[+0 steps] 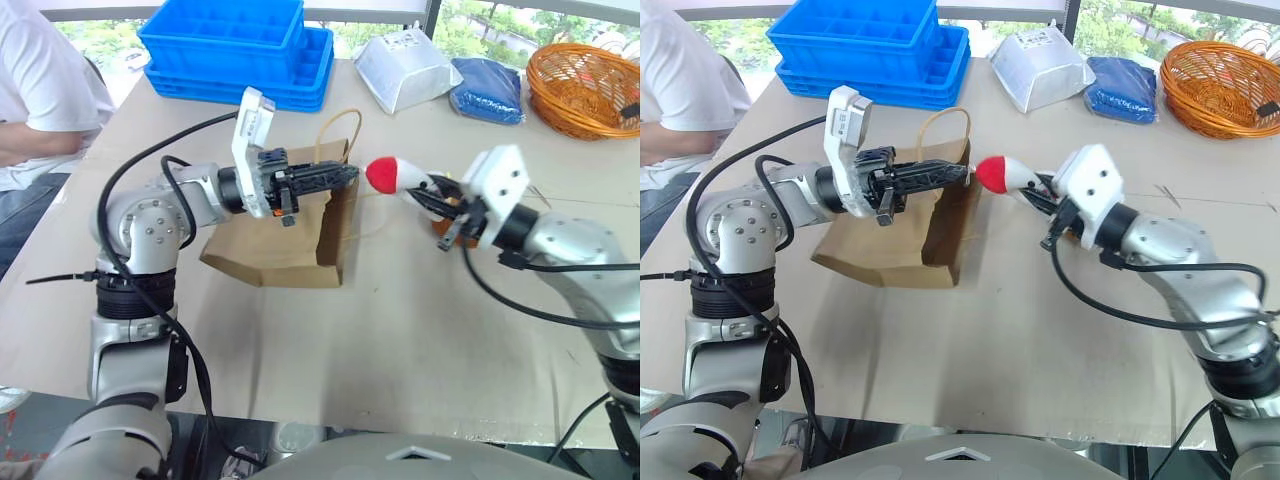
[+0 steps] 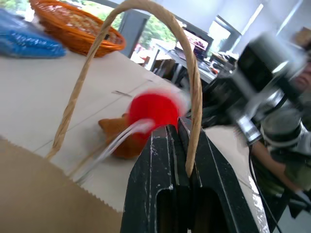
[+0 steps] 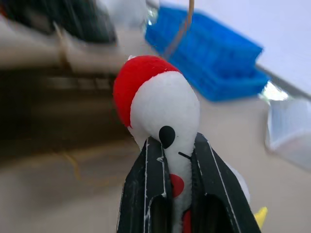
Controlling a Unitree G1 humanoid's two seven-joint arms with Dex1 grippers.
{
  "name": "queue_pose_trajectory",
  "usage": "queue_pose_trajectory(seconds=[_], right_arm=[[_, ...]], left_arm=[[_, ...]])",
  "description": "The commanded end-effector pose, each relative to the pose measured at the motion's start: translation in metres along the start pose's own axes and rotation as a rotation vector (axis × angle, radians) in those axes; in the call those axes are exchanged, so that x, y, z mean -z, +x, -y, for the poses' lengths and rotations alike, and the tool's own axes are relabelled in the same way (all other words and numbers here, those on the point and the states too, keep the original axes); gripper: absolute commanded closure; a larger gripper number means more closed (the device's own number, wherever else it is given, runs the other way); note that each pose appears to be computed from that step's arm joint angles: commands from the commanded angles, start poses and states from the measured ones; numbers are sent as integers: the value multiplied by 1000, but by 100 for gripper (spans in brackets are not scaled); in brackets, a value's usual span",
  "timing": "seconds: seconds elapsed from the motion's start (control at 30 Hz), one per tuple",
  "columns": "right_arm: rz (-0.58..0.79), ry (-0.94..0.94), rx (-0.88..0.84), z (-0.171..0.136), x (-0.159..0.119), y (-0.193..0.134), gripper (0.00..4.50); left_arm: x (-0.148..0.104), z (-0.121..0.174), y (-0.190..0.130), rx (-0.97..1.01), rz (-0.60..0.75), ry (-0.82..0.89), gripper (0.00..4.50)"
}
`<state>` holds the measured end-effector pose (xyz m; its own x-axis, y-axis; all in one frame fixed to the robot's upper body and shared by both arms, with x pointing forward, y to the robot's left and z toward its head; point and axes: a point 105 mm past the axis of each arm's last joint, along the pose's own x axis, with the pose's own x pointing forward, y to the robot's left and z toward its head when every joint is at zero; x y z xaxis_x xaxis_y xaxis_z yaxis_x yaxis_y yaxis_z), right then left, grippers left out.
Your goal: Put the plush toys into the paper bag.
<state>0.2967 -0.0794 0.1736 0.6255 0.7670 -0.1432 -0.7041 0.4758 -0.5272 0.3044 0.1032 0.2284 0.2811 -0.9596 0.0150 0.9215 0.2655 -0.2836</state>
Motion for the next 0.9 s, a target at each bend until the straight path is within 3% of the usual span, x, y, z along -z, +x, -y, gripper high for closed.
queue_pose_trajectory(seconds=[0.03,0.37,0.63,0.8,0.83,0.9], right_arm=[[12,-204,-99,-17,1,10,444],[155,-402,-261,-25,-27,37,444],[322,-650,-515,-62,-46,75,444],[335,-645,-592,-67,-46,90,444],[334,-634,-598,-67,-45,89,377],[342,-631,-556,-59,-45,85,306]], left_arm=[[-14,10,-4,-4,59,50,450],[-8,14,2,-27,64,70,450],[-10,21,18,43,95,50,450],[-7,23,21,64,84,53,450],[-7,24,20,66,84,53,450],[-7,24,19,58,86,58,450]])
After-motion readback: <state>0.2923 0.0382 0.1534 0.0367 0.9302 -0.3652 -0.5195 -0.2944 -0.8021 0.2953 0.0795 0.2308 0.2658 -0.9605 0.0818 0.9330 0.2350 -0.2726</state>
